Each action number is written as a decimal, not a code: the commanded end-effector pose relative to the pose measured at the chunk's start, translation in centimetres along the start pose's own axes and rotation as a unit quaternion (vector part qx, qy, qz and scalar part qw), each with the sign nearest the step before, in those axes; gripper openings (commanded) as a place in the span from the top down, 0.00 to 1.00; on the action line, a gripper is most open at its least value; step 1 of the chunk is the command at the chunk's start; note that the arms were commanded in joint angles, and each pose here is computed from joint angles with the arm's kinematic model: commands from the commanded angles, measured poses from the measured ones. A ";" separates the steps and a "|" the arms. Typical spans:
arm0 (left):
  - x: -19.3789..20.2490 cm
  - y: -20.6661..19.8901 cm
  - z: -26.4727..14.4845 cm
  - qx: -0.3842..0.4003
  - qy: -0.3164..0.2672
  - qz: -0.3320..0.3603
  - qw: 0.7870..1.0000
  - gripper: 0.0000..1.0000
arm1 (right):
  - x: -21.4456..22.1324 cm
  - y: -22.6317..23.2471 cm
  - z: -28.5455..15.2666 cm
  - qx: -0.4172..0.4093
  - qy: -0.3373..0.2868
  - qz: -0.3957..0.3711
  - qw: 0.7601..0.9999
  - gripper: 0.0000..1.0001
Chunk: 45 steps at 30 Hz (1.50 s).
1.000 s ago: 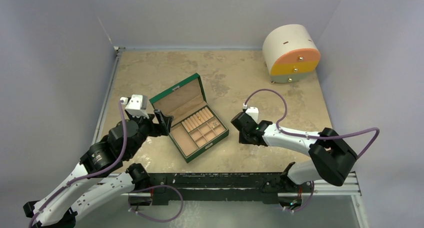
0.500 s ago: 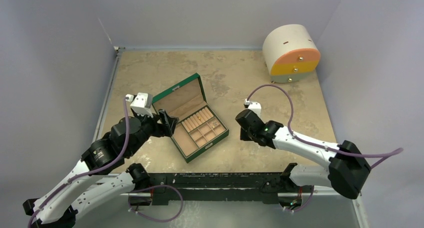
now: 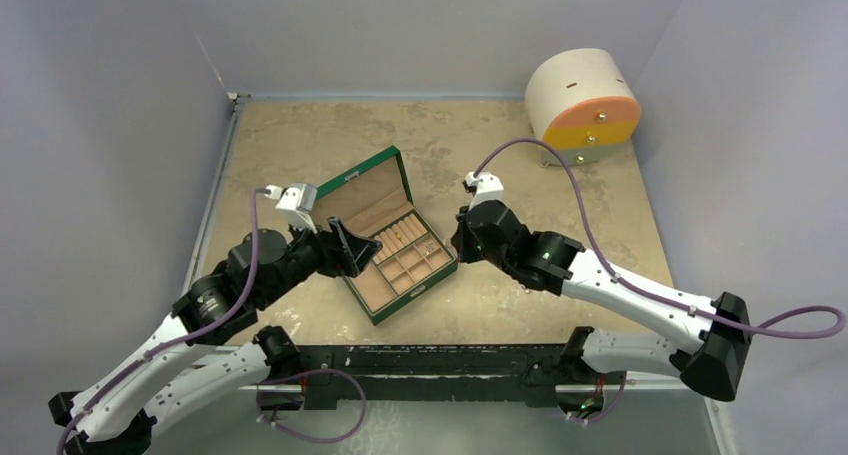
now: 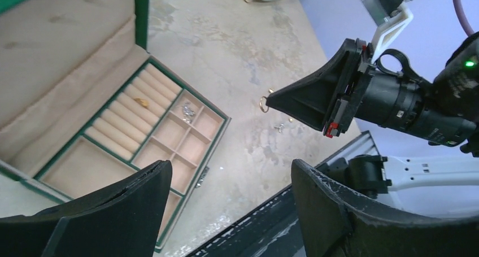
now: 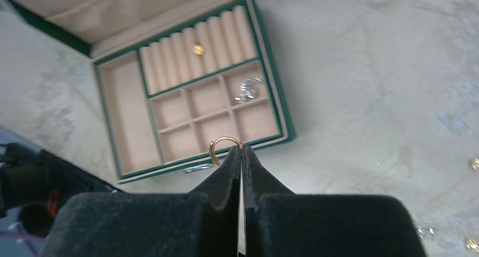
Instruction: Organize the mixed jewelry
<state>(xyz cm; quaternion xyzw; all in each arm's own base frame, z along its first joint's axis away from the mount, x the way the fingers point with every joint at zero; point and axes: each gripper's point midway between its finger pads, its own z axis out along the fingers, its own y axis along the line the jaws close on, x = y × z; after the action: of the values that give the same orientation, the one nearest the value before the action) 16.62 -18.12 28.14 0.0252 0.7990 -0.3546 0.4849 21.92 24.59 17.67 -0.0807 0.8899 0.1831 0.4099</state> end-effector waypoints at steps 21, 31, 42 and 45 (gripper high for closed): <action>2.1 -3.5 3.8 0.108 -0.003 -0.117 0.987 0.50 | -4.5 13.8 -5.1 -0.195 -0.065 -0.029 0.978 1.00; 2.1 -4.0 4.0 0.114 0.003 -0.116 0.987 0.67 | -5.0 13.6 -5.7 -0.195 -0.080 -0.018 0.977 1.00; 2.0 -4.2 4.1 0.117 0.004 -0.117 0.986 0.81 | -4.8 13.4 -5.8 -0.199 -0.082 -0.012 0.977 1.00; 2.0 -4.4 4.0 0.121 0.004 -0.119 0.986 0.87 | -4.6 13.4 -5.6 -0.197 -0.080 -0.012 0.977 1.00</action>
<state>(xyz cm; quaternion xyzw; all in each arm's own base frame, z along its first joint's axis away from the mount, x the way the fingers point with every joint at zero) 16.85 -23.95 25.63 -0.0075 0.7734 -0.4757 0.4189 17.00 34.35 26.00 -0.1692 0.8173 0.3306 0.4405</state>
